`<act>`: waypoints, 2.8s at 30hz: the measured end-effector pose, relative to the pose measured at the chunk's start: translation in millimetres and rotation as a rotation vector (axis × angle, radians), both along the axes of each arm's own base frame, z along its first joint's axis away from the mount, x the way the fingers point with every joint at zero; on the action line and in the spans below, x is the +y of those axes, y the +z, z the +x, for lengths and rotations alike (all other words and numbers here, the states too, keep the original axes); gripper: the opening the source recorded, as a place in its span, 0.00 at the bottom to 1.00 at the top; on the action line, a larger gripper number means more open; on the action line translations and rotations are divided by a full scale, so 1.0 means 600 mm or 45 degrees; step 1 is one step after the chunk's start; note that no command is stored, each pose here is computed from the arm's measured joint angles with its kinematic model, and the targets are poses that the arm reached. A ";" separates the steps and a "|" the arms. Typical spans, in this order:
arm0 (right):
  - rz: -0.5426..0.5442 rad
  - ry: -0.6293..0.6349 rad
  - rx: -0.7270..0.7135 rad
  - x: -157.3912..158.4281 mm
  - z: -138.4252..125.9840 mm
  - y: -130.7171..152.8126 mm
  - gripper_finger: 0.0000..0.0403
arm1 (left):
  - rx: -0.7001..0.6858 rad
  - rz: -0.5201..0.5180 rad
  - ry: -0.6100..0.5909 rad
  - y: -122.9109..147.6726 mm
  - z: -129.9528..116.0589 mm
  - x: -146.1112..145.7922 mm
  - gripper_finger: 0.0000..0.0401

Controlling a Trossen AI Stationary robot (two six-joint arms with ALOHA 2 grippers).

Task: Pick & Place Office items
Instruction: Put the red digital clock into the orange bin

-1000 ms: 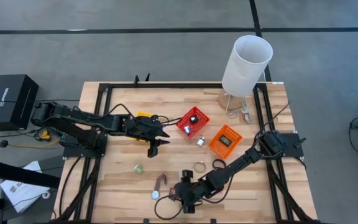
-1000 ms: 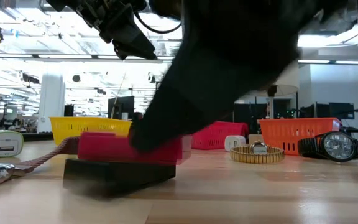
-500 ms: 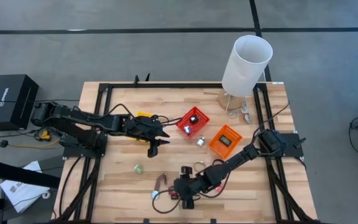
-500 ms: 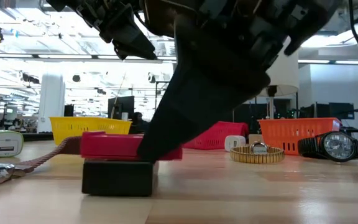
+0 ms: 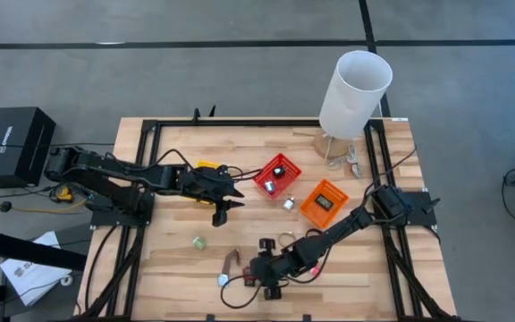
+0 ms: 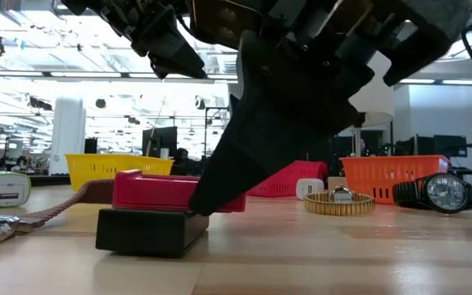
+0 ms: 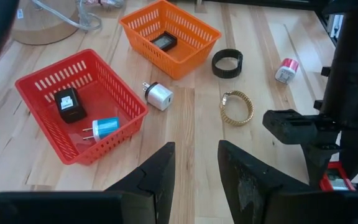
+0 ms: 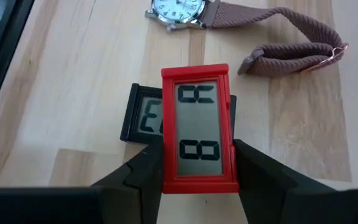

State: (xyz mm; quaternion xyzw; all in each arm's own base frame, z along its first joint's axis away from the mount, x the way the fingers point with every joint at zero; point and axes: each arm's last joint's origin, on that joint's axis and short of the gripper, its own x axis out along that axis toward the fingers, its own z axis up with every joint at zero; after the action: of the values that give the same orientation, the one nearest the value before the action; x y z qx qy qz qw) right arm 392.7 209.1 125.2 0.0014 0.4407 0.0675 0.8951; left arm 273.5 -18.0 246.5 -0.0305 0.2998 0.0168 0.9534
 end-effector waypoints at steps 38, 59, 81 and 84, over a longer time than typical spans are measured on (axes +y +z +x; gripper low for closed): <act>-0.163 -0.124 0.243 -0.036 -0.011 0.038 0.41 | -0.022 -0.002 0.000 0.002 0.002 0.000 0.29; -0.147 -0.142 0.231 -0.044 0.005 0.013 0.58 | -0.042 -0.003 -0.001 0.004 0.003 0.000 0.29; -0.144 -0.104 0.404 -0.046 -0.009 0.032 0.48 | -0.049 -0.004 -0.001 0.005 0.003 0.000 0.29; -0.128 -0.103 0.426 -0.045 -0.010 0.030 0.53 | -0.049 -0.004 -0.001 0.005 0.003 0.000 0.29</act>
State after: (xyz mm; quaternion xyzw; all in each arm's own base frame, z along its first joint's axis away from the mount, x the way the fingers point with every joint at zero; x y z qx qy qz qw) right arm 386.8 181.8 143.4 -0.0143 0.5858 0.0080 0.8103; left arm 275.6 -18.2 249.6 -0.0322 0.2813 0.0154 0.9589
